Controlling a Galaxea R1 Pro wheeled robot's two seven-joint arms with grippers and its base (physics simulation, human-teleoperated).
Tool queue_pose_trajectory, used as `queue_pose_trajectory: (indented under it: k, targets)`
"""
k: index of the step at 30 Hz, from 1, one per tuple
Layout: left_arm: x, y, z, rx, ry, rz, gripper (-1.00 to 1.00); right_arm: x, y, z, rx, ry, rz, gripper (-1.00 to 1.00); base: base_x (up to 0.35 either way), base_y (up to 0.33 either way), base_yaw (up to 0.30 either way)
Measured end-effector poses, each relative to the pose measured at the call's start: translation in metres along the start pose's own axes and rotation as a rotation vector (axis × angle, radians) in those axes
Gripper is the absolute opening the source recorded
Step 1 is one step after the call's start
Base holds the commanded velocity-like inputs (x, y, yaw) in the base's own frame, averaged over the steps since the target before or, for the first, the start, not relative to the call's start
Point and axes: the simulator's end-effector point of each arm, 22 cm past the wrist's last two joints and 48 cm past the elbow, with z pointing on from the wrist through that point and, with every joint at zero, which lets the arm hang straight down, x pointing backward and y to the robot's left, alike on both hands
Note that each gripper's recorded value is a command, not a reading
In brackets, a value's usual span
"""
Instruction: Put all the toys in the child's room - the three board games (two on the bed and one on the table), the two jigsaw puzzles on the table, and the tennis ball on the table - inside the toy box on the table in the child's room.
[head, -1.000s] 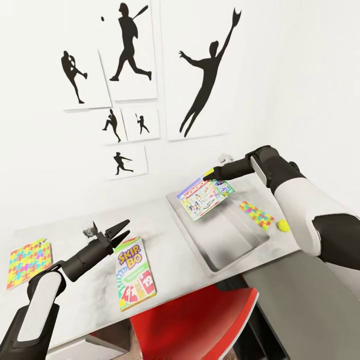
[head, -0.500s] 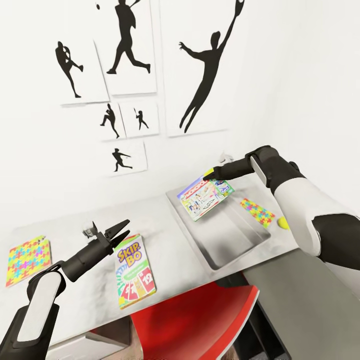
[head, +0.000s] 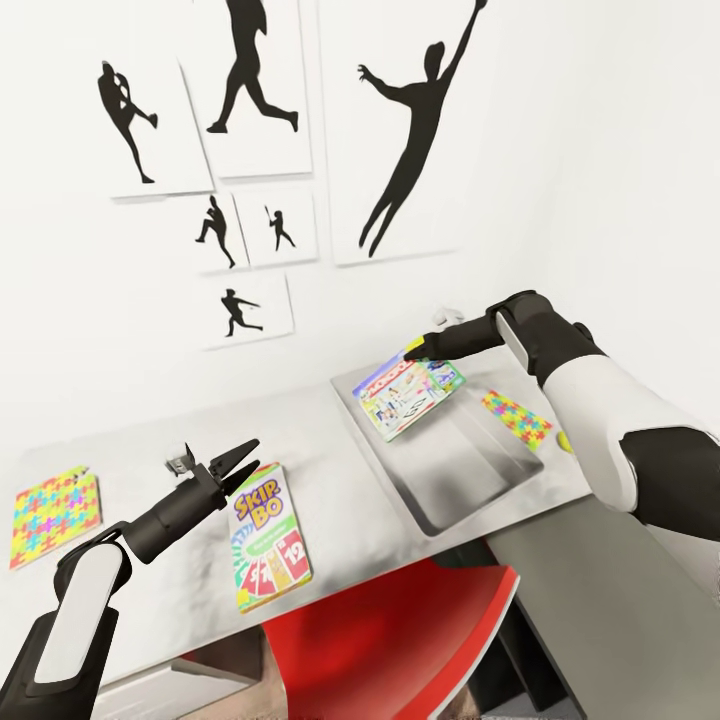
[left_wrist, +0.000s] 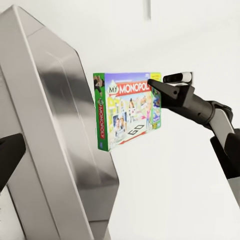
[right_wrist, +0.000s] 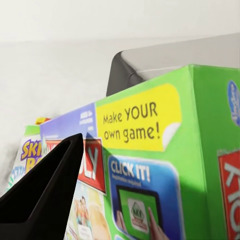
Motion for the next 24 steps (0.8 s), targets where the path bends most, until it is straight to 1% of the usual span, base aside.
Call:
queue_pose_trajectory:
  k: [10, 14, 24]
  targets:
    - [0.002, 0.009, 0.001, -0.012, 0.004, -0.011, 1.00, 0.004, -0.008, 0.014, 0.039, 0.010, 0.001, -1.00, 0.000, 0.000, 0.000]
    - [0.003, 0.012, 0.001, -0.017, 0.005, -0.015, 1.00, 0.000, -0.011, 0.015, 0.050, 0.007, -0.003, -1.00, 0.000, 0.000, 0.000]
    - [0.006, 0.021, 0.001, -0.028, 0.009, -0.025, 1.00, -0.003, -0.016, 0.020, 0.056, 0.006, -0.004, -1.00, 0.000, 0.000, 0.000]
